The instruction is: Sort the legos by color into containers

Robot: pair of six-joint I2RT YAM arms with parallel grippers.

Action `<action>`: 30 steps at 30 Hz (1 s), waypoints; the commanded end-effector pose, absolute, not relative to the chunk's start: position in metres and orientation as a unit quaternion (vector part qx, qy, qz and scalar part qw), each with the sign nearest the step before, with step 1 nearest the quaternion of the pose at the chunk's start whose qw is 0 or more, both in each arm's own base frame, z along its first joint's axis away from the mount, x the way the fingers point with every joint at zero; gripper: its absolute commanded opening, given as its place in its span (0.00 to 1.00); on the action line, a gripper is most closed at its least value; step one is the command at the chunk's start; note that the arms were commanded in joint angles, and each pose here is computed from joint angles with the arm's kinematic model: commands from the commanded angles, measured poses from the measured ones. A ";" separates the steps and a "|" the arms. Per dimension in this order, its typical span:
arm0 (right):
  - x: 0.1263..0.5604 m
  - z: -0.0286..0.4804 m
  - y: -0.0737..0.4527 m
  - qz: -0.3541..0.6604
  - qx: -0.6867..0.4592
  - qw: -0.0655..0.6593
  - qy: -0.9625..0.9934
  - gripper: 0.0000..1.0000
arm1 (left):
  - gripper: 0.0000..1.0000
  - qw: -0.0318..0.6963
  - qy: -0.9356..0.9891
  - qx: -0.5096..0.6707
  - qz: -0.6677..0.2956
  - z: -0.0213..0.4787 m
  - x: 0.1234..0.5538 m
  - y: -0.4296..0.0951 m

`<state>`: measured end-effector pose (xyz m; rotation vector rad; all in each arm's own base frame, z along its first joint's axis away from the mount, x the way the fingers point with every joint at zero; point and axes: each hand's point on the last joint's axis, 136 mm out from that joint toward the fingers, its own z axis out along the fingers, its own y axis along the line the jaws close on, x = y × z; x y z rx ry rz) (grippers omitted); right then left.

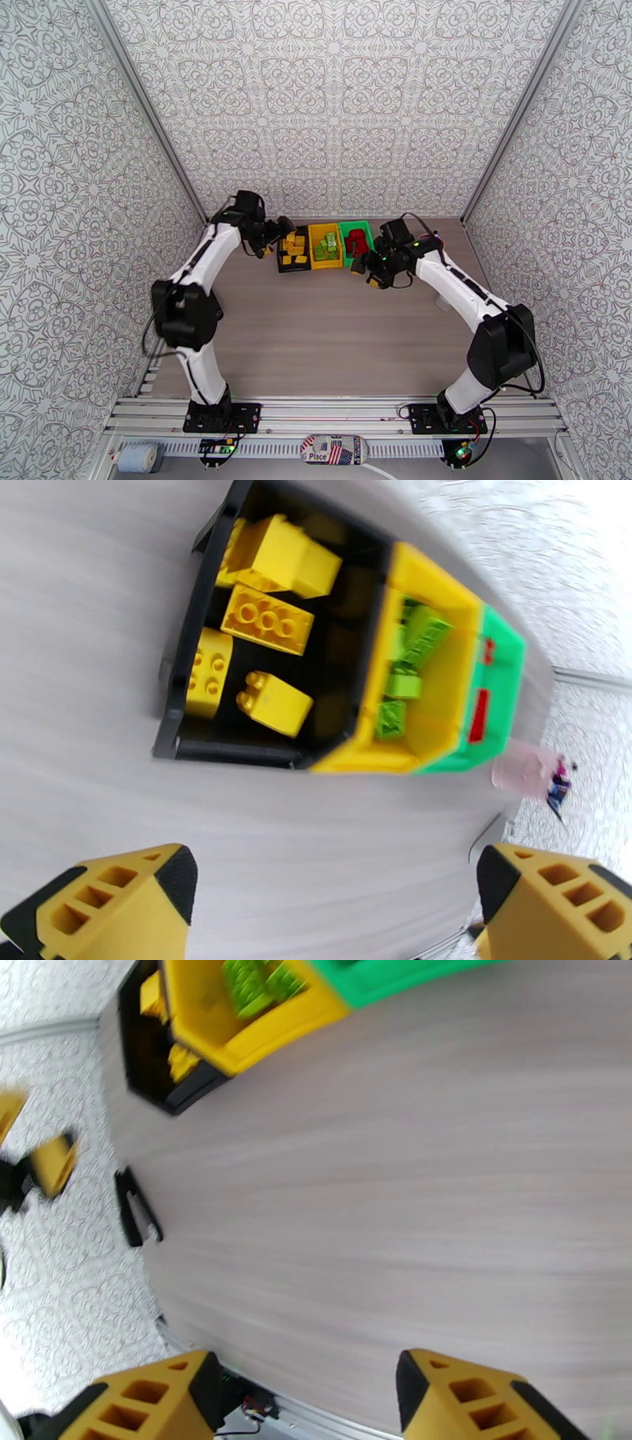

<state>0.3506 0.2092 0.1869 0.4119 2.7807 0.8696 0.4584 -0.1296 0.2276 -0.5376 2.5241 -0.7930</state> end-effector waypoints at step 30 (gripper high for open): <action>0.316 0.317 -0.019 0.024 0.222 0.621 0.752 0.99 | 0.99 0.667 0.732 -0.136 0.001 0.291 0.313 0.017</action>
